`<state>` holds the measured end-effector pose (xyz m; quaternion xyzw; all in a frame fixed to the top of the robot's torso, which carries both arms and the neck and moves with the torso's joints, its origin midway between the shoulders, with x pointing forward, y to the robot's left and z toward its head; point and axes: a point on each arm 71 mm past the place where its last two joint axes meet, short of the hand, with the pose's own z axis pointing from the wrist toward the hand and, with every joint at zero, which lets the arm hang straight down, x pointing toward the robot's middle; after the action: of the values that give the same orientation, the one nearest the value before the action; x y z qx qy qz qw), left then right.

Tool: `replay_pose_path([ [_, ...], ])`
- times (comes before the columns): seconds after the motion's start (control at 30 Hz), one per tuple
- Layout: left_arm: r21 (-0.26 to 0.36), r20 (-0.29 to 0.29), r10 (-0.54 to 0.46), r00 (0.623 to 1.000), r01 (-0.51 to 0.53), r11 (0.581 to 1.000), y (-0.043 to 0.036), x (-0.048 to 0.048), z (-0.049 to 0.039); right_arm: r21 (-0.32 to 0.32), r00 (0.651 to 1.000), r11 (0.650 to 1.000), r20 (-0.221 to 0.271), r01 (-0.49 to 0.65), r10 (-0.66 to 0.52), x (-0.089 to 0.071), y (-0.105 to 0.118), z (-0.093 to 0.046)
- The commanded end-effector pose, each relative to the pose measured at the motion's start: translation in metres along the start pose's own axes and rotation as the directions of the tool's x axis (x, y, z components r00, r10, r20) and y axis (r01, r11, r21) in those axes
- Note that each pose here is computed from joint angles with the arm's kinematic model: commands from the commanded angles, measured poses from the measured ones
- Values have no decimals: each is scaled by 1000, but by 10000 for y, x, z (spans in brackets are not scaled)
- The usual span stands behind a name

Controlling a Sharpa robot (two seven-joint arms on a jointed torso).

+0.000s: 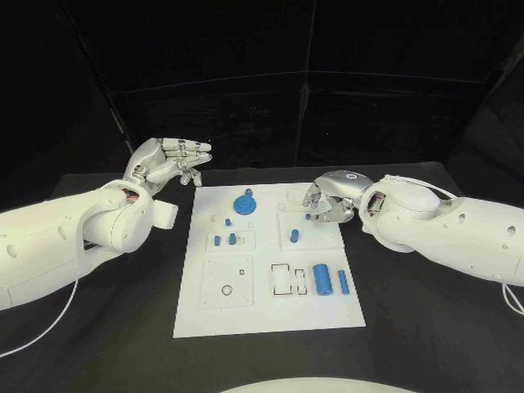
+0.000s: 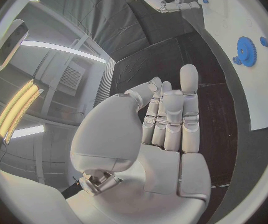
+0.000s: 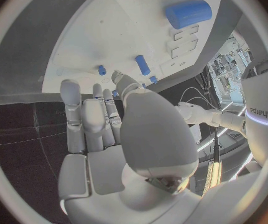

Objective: Assemble the parts on the task board

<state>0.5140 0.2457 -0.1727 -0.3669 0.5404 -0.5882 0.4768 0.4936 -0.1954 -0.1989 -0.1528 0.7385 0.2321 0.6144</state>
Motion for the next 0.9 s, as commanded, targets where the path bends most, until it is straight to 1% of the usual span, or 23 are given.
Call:
replay_pose_path([
  [0.03, 36, 17, -39, 999, 38, 999, -31, -8, 0, 17, 999, 999, -30, 43, -43, 21, -13, 22],
  [0.2, 36, 13, -42, 999, 42, 998, -32, -6, -1, 15, 998, 998, -38, 55, -54, 40, 6, 51],
  [0.6, 30, -2, -51, 999, 51, 998, -30, 25, 5, 11, 995, 998, -77, 58, -57, 124, 56, 128],
  [0.9, 27, -7, -54, 999, 54, 998, -28, 32, 6, 22, 993, 998, -99, 61, -58, 168, 39, 160],
])
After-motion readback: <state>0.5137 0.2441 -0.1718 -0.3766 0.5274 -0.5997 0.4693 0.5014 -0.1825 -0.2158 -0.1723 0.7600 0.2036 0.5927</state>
